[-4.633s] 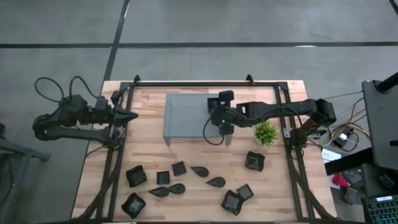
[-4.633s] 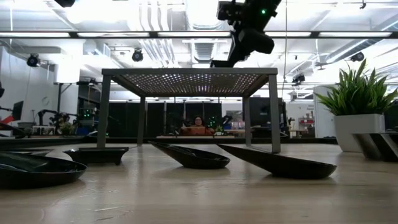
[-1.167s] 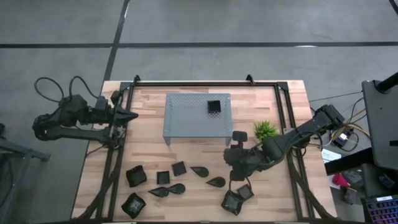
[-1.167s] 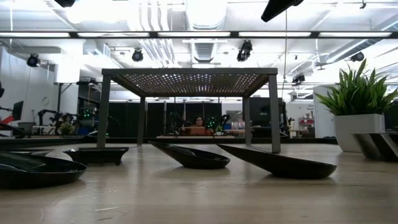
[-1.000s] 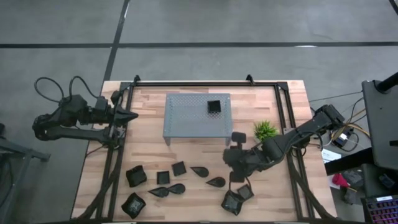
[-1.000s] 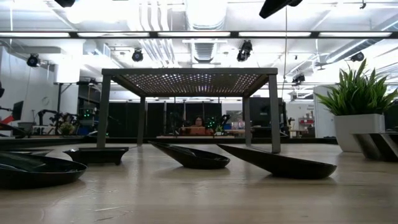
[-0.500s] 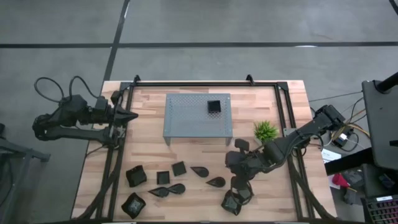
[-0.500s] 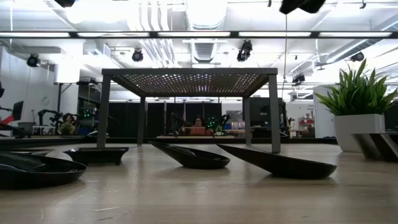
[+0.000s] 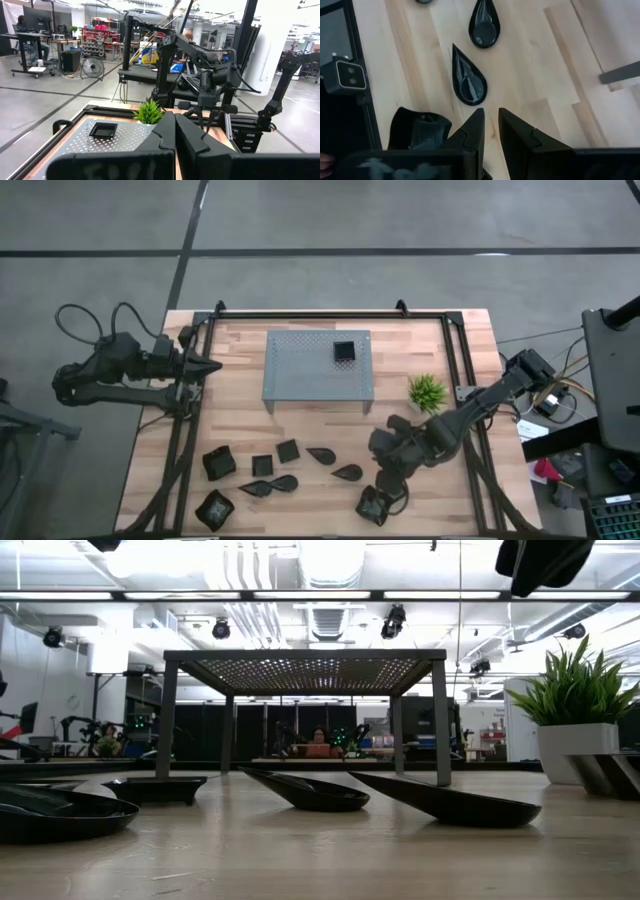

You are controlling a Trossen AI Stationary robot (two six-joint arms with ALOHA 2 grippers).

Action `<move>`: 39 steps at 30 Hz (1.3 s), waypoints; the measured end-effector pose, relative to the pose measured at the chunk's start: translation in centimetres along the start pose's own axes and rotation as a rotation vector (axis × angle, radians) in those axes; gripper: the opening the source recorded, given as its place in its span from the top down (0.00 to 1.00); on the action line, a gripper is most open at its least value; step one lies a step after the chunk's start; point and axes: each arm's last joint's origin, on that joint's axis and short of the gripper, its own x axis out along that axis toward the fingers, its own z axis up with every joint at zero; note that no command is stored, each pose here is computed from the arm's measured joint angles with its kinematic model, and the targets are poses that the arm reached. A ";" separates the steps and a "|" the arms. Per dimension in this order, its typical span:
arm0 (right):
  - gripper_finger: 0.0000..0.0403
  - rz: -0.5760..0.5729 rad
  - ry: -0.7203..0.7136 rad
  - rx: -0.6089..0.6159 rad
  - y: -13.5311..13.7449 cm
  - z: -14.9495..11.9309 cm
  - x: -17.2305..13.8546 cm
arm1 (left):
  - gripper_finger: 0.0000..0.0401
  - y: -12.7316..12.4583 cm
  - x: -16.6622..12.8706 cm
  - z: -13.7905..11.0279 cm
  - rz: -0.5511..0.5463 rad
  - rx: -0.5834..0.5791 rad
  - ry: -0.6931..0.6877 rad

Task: Pick & Place Mini shaped plates
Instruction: Stack the square plate on top of the square plate on the shelf

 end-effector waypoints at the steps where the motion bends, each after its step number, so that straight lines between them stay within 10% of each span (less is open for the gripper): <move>1: 0.87 0.005 -0.002 -0.003 0.1 -0.1 0.1 | 1.00 0.0 0.0 0.0 0.000 0.000 0.000; 39: 0.74 0.117 -0.073 -0.109 1.4 -2.8 2.0 | 1.00 0.0 0.0 0.0 0.000 0.000 0.000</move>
